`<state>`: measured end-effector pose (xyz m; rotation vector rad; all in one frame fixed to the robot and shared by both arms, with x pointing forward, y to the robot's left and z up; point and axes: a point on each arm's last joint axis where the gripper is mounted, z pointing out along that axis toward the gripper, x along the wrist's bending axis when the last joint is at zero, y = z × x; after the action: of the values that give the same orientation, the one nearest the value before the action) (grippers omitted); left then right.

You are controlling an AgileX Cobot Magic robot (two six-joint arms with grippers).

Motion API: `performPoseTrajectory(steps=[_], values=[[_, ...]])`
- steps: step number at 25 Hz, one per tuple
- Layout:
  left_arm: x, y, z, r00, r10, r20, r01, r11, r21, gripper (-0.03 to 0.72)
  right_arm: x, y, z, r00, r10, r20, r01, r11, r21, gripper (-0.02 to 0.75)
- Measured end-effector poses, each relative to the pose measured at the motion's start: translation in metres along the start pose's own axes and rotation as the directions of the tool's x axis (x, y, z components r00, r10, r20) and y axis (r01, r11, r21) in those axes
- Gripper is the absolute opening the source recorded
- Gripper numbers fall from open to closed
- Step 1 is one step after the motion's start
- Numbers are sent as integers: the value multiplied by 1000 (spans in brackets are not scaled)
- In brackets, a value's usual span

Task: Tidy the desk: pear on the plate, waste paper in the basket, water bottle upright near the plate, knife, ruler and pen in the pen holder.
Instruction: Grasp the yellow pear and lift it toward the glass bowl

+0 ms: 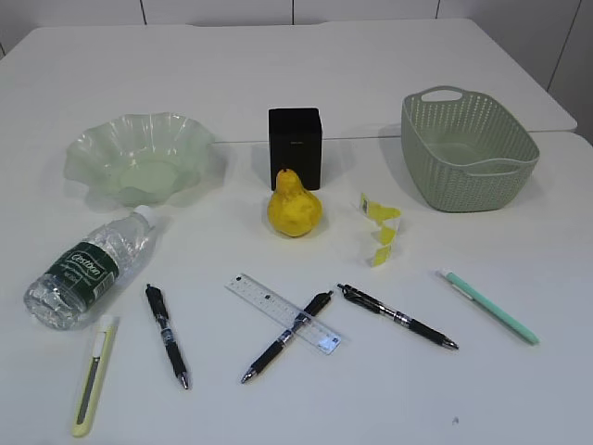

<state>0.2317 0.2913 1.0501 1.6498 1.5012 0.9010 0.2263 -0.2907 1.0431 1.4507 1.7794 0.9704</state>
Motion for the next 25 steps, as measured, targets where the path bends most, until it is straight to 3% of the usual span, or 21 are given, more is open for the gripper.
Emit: performPoseTrajectory(steps=[22,25], values=[[-1,1,1,1000,-9,17,9,1000,4,394,0,0,0,1000,2,0,-2,1000,0,501],[-3,6,8,998,-25,57,21,998,66,393,0,0,0,1000,2,0,-2,1000,0,501]])
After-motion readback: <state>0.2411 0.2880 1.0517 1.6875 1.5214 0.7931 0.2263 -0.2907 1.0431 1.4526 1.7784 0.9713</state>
